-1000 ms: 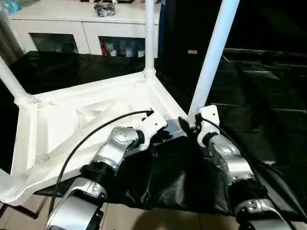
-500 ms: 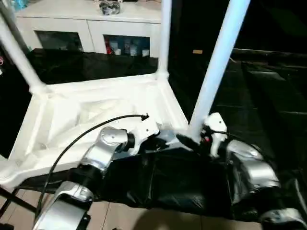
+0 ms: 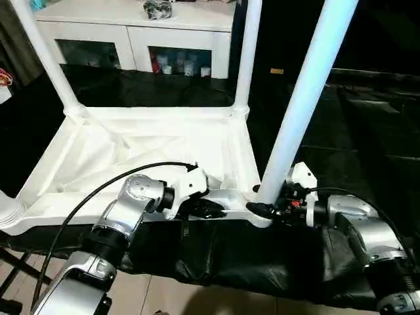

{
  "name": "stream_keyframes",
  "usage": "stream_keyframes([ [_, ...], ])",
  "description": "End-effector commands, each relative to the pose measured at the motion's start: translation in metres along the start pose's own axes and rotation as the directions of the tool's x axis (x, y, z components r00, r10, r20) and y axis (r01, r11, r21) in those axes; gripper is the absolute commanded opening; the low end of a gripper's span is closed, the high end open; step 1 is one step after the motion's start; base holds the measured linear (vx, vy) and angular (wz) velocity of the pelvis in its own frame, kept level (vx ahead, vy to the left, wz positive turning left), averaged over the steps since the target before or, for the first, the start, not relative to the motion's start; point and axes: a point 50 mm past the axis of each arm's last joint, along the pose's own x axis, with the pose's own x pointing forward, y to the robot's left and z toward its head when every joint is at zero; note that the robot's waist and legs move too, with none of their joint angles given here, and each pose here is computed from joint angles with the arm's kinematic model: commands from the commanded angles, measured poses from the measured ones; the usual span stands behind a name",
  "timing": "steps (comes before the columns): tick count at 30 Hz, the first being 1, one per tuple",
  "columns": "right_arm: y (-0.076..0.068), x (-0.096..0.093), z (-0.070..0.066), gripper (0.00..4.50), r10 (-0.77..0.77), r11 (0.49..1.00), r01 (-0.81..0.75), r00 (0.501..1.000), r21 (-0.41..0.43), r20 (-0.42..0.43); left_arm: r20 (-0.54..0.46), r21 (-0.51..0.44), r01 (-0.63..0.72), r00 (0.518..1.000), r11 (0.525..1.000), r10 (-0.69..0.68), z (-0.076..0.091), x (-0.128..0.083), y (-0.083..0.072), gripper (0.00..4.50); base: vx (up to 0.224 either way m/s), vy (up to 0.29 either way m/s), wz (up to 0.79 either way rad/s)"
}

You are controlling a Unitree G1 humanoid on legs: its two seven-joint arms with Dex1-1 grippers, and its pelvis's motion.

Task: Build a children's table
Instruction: Rotate leg to tighten

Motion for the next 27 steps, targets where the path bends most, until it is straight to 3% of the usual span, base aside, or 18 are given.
stream_keyframes([
  [1, 0.017, 0.013, -0.007, 2.34, 0.142, 0.989, -0.142, 0.99, 0.035, -0.015, 0.066, 0.009, -0.028, 0.997, 1.0, 0.027, 0.008, 0.0, 0.002, 0.0, 0.0, 0.0, 0.0],
  [7, 0.02, 0.018, -0.012, 2.32, 0.114, 0.991, -0.114, 0.993, 0.07, -0.005, 0.058, -0.003, -0.082, 0.995, 0.997, 0.082, 0.008, 0.003, 0.006, 0.0, 0.0, 0.0, 0.0],
  [12, 0.012, 0.032, -0.018, 2.31, -0.086, 0.991, 0.085, 0.996, 0.104, 0.004, 0.049, -0.021, -0.175, 0.983, 0.984, 0.176, 0.011, 0.014, 0.013, 0.0, 0.0, 0.0, 0.0],
  [16, 0.006, 0.059, -0.017, 2.29, -0.327, 0.931, 0.319, 0.945, 0.178, 0.023, 0.074, -0.038, -0.26, 0.962, 0.965, 0.262, 0.027, 0.036, 0.018, 0.0, 0.0, 0.0, 0.0],
  [17, 0.006, 0.059, -0.017, 2.28, -0.327, 0.931, 0.319, 0.945, 0.178, 0.023, 0.074, -0.038, -0.26, 0.962, 0.965, 0.262, 0.027, 0.036, 0.018, 0.0, 0.0, 0.0, 0.0],
  [24, -0.001, 0.096, -0.004, 2.27, -0.533, 0.807, 0.514, 0.846, 0.29, -0.017, 0.086, -0.06, -0.369, 0.924, 0.928, 0.373, 0.044, 0.059, 0.024, 0.0, 0.0, 0.0, 0.0],
  [26, 0.0, 0.104, 0.001, 2.27, -0.538, 0.808, 0.521, 0.843, 0.276, -0.014, 0.088, -0.065, -0.373, 0.922, 0.926, 0.378, 0.046, 0.062, 0.024, 0.0, 0.0, 0.0, 0.0],
  [27, 0.0, 0.106, 0.001, 2.5, -0.539, 0.81, 0.524, 0.842, 0.264, -0.015, 0.088, -0.066, -0.374, 0.921, 0.925, 0.379, 0.046, 0.062, 0.024, 0.0, 0.0, 0.0, 0.0],
])
